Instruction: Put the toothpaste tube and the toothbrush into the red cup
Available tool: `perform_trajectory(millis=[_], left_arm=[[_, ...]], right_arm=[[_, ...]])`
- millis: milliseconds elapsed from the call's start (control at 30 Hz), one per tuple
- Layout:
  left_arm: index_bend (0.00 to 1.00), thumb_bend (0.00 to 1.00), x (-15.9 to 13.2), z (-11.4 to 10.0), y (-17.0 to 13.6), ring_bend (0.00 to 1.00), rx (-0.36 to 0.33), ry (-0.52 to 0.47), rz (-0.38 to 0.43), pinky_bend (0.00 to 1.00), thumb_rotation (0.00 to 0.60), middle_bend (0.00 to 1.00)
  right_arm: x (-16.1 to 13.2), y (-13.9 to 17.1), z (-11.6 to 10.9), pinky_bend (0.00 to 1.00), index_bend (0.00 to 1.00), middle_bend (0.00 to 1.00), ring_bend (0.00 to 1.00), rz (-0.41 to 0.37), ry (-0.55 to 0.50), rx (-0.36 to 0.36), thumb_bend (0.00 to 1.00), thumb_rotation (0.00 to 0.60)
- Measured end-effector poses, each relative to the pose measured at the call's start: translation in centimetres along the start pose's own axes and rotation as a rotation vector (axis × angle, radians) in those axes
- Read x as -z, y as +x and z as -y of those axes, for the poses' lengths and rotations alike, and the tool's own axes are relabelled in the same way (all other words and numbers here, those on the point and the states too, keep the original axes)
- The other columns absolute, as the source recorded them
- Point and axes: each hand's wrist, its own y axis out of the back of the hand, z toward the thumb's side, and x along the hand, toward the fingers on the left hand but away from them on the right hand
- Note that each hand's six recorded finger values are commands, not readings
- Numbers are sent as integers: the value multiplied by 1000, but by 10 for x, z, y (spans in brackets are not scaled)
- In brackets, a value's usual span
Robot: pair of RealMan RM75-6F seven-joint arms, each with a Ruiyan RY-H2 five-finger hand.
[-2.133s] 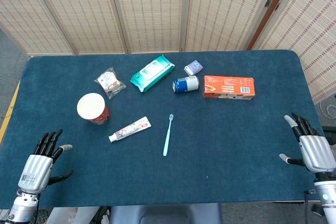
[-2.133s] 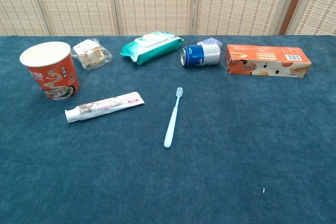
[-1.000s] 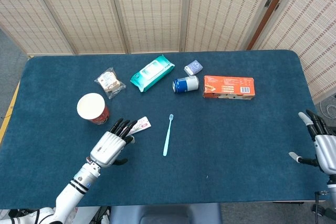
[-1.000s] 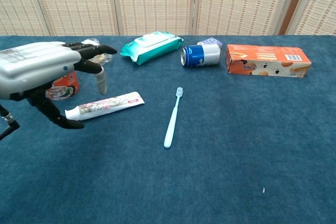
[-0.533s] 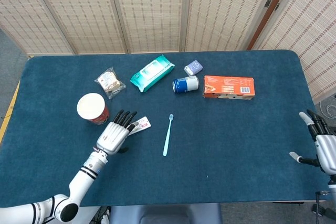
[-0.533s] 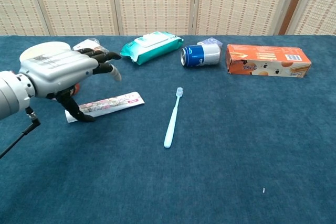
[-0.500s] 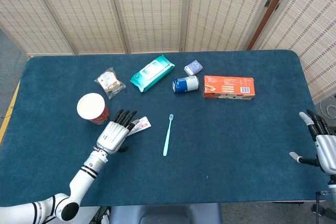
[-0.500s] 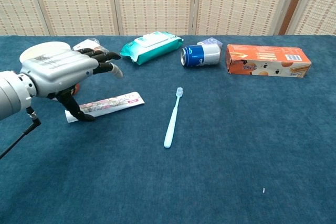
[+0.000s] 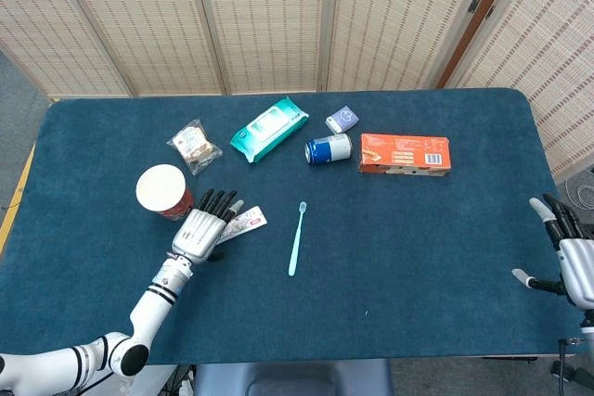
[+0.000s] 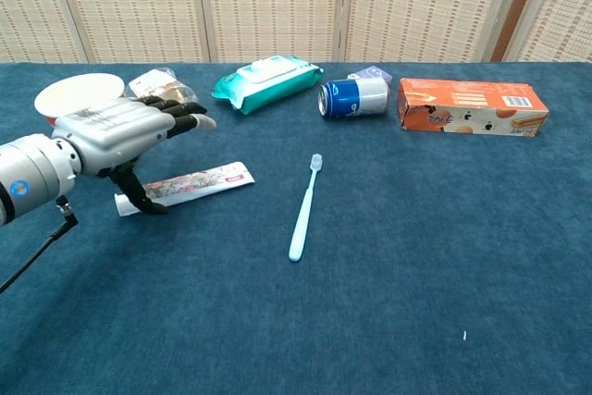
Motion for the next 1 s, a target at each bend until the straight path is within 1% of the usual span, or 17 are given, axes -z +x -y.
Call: perform_trajectory(millis=[167,400,567,800,900,1000], left_arm=[[31,0,5,5,5,0,4,28,-10,0,600,0],[32,0,14,11,12,0,-1,91,-20,0,600,0],[35,0,18,12,16,0,-11,116,-26,0,600,0],[50,0,28,13,22,0,-35,212,-28,0,600,0],[57,0,31,13,26,0,-44,223,-30,0,600,0],[92,0,29,12,27,0,-51,223,-23,0,600,0]], right_arm=[[0,0,-1,252,48,38,0,0,-1,2,0,600],[0,0,-1,252,48,38,0,1,-3,5,0,600],[0,1,-2,252,48,38,0,-1,-4,6,0,600],[0,1,-2,252,48,38,0,-2,-5,6,0,600],[0,1,-2,252,48,38,0,-3,-5,7,0,600],[0,1,-2,252,48,38,0,-2,-5,6,0,600]])
